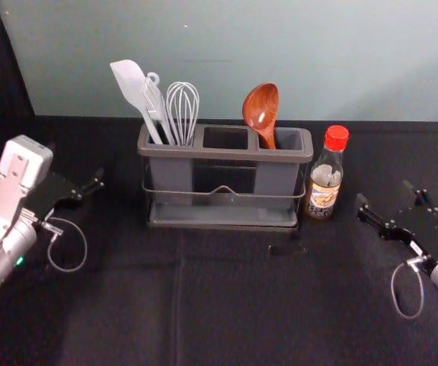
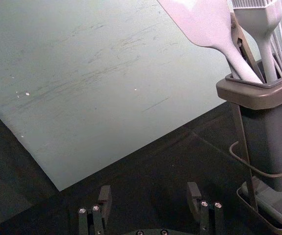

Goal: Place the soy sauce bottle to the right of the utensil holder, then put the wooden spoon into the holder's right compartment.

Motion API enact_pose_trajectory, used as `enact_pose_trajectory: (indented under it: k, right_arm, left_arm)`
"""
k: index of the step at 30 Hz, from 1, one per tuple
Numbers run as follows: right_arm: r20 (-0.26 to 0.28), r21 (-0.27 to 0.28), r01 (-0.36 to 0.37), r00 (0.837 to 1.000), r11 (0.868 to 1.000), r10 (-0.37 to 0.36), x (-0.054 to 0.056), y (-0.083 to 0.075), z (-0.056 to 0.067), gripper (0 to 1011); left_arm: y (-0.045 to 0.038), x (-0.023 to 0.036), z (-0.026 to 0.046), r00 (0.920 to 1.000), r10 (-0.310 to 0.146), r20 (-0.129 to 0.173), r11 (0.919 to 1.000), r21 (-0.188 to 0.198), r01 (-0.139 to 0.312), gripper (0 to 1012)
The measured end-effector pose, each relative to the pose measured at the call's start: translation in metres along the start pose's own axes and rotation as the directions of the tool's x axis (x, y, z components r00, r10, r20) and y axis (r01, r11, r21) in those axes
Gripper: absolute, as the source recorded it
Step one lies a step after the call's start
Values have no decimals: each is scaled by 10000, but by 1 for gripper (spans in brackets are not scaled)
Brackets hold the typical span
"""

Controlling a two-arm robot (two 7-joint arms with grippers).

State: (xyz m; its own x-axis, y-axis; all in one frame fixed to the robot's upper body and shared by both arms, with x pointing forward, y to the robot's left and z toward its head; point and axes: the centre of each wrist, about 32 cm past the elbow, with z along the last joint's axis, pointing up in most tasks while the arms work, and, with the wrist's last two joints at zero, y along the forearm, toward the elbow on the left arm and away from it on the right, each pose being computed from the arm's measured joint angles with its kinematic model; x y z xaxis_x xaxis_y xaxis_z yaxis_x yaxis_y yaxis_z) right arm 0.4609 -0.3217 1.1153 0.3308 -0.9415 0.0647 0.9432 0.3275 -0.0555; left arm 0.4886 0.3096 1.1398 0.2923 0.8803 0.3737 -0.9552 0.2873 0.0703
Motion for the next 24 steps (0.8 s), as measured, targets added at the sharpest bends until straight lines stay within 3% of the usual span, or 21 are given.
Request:
enact_pose_trajectory:
  k: [24]
  right_arm:
    - [7,6,2,10000,10000,-2,1,-1,5,1002]
  left_arm:
    - [0,0,0,10000,0,1,10000,1,0,1005]
